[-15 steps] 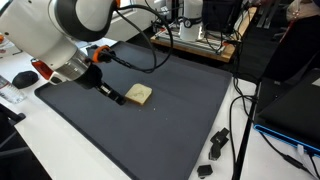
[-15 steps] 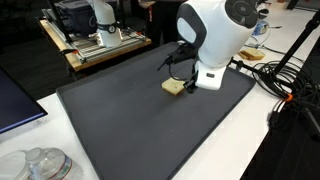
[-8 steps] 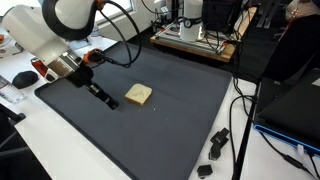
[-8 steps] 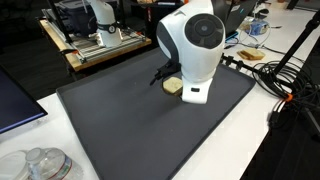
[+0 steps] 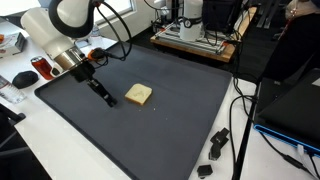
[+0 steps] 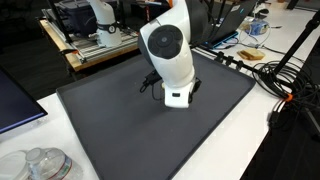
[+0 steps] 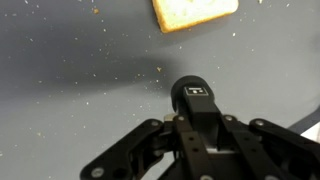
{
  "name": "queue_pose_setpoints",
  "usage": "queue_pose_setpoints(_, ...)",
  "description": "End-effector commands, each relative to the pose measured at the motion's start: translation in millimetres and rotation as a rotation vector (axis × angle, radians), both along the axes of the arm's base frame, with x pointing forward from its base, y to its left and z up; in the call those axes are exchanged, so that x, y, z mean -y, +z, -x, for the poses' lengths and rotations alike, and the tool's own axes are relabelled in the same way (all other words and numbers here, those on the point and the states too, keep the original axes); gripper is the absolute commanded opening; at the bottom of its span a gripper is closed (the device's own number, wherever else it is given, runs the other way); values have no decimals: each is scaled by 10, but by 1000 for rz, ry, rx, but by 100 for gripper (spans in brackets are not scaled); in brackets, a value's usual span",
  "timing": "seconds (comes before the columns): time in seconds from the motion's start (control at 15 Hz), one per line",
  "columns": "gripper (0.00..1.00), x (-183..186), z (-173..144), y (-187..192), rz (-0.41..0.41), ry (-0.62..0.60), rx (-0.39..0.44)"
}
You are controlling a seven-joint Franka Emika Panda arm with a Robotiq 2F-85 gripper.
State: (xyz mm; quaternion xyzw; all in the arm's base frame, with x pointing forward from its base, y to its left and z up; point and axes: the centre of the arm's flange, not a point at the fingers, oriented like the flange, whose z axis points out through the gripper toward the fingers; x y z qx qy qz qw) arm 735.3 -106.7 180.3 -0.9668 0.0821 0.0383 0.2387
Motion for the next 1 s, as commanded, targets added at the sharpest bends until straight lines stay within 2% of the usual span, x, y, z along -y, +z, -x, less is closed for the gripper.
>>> queue_pose_setpoints(0.0,5,32,595,175,-45,-17,58)
queue_pose_setpoints(0.53,5,128,1161,204,-77,-48,130)
queue_pose_setpoints(0.93,5,123,1544,250,-38,-167,211)
